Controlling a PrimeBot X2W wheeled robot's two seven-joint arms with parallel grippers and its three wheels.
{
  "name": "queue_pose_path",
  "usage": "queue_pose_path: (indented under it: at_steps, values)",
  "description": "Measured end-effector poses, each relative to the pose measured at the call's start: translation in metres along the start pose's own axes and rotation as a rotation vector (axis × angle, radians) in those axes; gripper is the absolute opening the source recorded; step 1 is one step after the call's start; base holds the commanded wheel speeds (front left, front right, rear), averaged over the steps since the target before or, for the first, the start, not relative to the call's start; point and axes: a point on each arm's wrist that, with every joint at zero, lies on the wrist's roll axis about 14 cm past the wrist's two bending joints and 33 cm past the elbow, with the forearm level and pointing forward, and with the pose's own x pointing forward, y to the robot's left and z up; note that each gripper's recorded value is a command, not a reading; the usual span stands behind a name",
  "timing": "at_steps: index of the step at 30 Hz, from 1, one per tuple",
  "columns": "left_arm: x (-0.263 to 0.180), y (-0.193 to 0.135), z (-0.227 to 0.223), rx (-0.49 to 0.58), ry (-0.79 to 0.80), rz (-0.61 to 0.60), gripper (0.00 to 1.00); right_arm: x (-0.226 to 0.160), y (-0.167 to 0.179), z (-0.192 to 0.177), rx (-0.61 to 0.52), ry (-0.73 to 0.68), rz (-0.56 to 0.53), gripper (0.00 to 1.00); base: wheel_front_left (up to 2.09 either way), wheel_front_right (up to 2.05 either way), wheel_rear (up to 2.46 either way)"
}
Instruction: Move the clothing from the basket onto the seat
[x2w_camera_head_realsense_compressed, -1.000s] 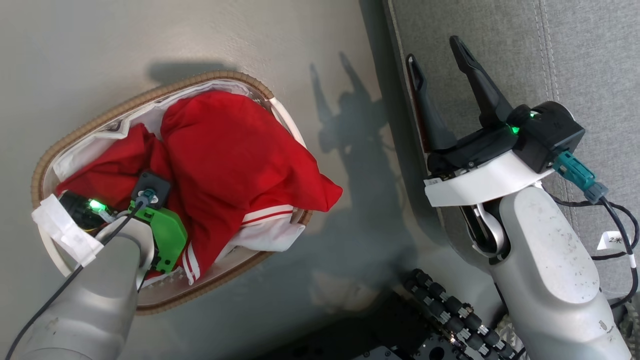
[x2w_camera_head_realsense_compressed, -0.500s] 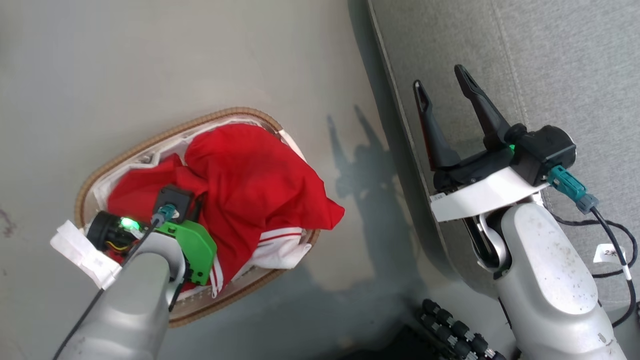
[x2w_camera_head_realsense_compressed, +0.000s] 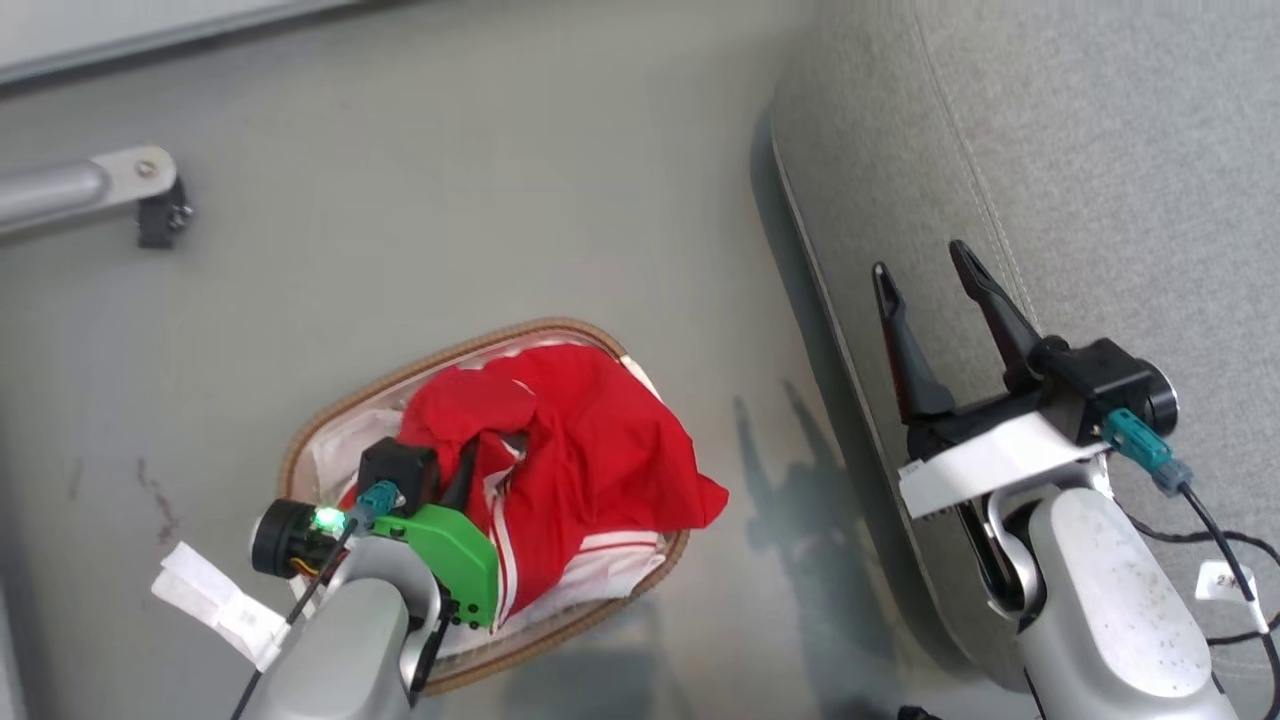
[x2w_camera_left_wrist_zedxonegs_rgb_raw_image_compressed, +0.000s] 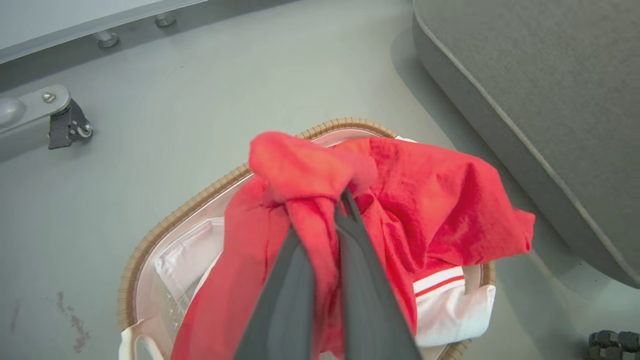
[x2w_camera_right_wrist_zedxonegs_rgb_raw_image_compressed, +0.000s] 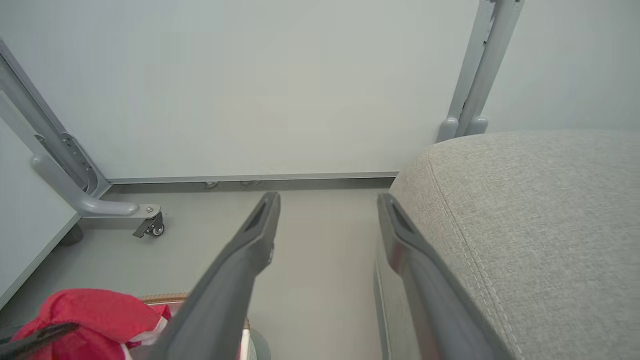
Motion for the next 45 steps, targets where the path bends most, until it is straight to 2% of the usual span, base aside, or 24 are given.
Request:
queue_pose_path:
  at_steps: [18, 25, 31, 37, 45]
  values:
    - [-0.086, -0.006, 0.142, 0.027, -0.467, 0.121, 0.00, -0.054, 0.033, 0.024, 0.028, -0.044, 0.065, 1.00, 0.00, 0.00, 0.00]
    - [-0.126, -0.021, 0.205, 0.071, -0.678, 0.114, 0.00, -0.068, 0.052, 0.034, 0.033, -0.071, 0.117, 1.00, 0.00, 0.00, 0.00]
    - [-0.150, -0.034, 0.233, 0.082, -0.781, 0.090, 0.00, -0.075, 0.070, 0.035, 0.031, -0.072, 0.169, 1.00, 0.00, 0.00, 0.00]
    - [-0.155, -0.044, 0.237, 0.098, -0.796, 0.066, 0.00, -0.082, 0.113, 0.028, 0.007, -0.049, 0.305, 1.00, 0.00, 0.00, 0.00]
    - [-0.156, -0.058, 0.239, 0.098, -0.802, 0.021, 0.00, -0.081, 0.187, 0.025, -0.046, -0.037, 0.563, 1.00, 0.00, 0.00, 0.00]
